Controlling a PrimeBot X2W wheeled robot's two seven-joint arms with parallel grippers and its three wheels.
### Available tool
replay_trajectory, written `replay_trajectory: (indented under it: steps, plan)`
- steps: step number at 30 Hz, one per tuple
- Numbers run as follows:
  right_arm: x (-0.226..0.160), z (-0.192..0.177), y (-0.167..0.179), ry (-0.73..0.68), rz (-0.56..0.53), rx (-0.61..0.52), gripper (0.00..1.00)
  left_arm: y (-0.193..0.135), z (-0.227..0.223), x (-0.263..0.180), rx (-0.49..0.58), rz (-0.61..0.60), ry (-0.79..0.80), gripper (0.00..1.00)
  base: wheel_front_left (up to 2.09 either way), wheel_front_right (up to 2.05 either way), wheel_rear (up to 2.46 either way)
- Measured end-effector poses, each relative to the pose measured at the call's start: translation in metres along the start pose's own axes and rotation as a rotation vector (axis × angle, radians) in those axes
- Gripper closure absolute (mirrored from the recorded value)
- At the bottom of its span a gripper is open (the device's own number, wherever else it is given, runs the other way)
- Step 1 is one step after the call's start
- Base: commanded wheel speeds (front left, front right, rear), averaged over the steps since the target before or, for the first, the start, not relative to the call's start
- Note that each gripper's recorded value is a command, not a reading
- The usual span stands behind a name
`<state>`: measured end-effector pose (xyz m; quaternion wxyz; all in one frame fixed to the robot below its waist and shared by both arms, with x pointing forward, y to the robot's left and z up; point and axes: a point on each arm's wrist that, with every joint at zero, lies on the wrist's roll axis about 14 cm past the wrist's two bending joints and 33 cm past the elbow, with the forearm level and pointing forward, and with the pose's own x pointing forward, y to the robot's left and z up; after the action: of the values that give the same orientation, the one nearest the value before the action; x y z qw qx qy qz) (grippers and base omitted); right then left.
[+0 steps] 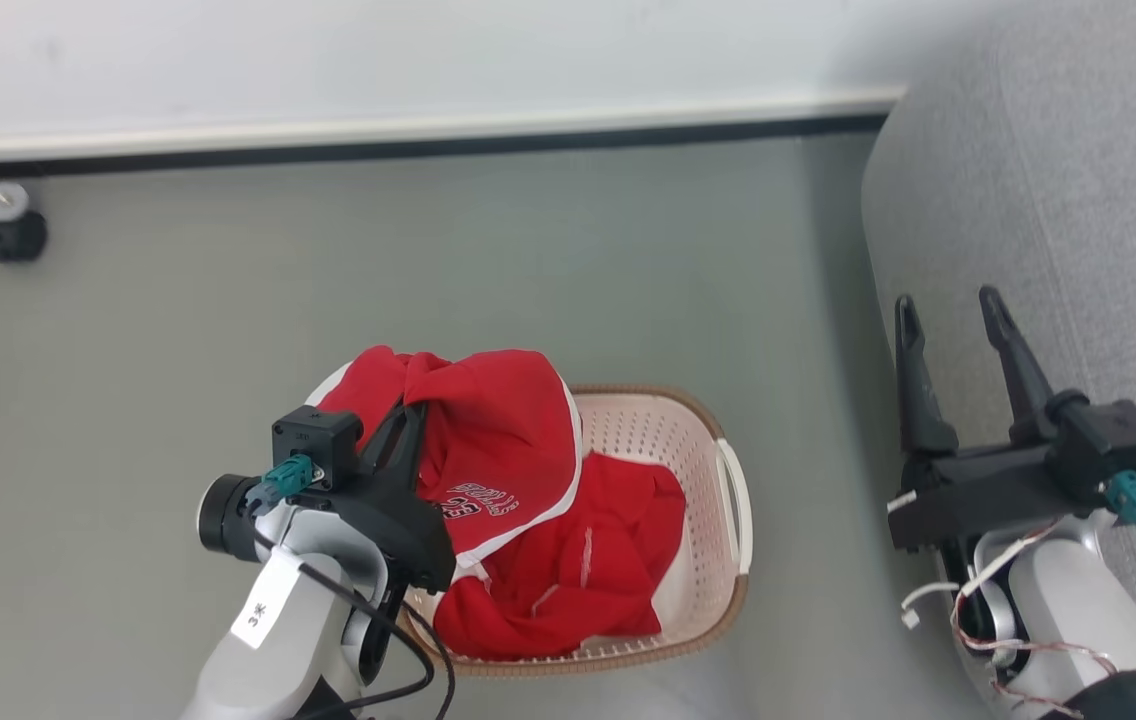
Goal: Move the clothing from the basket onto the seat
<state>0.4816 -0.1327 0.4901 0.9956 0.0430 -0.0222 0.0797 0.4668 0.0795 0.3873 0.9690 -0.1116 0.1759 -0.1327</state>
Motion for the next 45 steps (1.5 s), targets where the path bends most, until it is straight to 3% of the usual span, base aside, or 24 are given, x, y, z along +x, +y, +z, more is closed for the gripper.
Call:
replay_trajectory:
  steps: [20, 45]
  plan:
    - [-0.045, 0.016, 0.022, 0.006, 0.047, 0.019, 0.0, -0.027, 0.135, -0.06, 0.012, -0.072, -0.436, 1.0, 0.0, 0.0, 0.0]
    - [-0.077, 0.022, 0.029, 0.026, 0.05, 0.043, 0.0, -0.058, 0.167, -0.115, 0.031, -0.122, -0.602, 1.0, 0.0, 0.0, 0.0]
